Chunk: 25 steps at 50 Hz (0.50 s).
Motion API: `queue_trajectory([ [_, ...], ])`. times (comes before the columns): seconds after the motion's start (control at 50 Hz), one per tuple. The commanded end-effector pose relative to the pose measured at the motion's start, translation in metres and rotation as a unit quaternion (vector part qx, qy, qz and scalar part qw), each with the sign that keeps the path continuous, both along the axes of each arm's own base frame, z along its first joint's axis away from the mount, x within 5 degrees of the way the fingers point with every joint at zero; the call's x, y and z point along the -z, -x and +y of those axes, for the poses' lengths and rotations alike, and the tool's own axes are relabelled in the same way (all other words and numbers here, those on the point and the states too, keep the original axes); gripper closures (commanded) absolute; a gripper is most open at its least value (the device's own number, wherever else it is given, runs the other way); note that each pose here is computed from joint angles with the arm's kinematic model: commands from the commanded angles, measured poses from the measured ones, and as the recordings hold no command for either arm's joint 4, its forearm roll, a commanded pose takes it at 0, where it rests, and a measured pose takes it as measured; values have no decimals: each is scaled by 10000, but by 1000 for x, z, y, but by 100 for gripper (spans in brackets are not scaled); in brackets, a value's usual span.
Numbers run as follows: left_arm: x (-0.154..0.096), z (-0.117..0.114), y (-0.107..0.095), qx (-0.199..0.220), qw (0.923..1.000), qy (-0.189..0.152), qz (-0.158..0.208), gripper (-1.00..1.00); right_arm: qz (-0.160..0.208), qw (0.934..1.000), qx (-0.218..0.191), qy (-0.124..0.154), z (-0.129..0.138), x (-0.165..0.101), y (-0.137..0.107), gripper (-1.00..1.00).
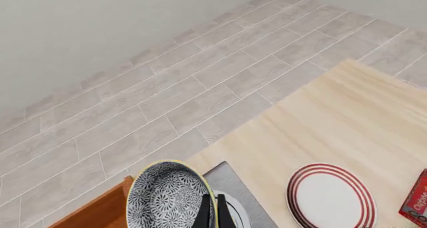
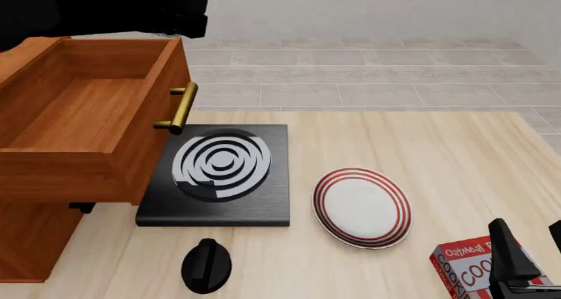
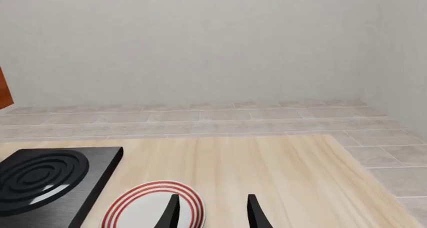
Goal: Pick the akita bowl in the top layer of the wooden cabinet and place it on the plate.
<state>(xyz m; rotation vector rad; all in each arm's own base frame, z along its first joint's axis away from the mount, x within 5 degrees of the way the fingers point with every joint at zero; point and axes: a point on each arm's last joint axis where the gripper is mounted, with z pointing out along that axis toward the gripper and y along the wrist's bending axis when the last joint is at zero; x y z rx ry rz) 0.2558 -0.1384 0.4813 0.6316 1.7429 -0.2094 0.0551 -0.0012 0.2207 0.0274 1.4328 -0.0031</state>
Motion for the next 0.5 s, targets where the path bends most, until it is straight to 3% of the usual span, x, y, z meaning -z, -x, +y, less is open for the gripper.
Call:
queue_trajectory([
  [0.02, -1, -11, 1, 176, 9998, -10, -80, 100, -14, 10000, -10, 19, 0, 0, 0, -100],
  [0.5, 13, -39, -3, 558, 9983, -128, -97, 100, -34, 10000, -15, 6, 0, -1, 0, -100],
])
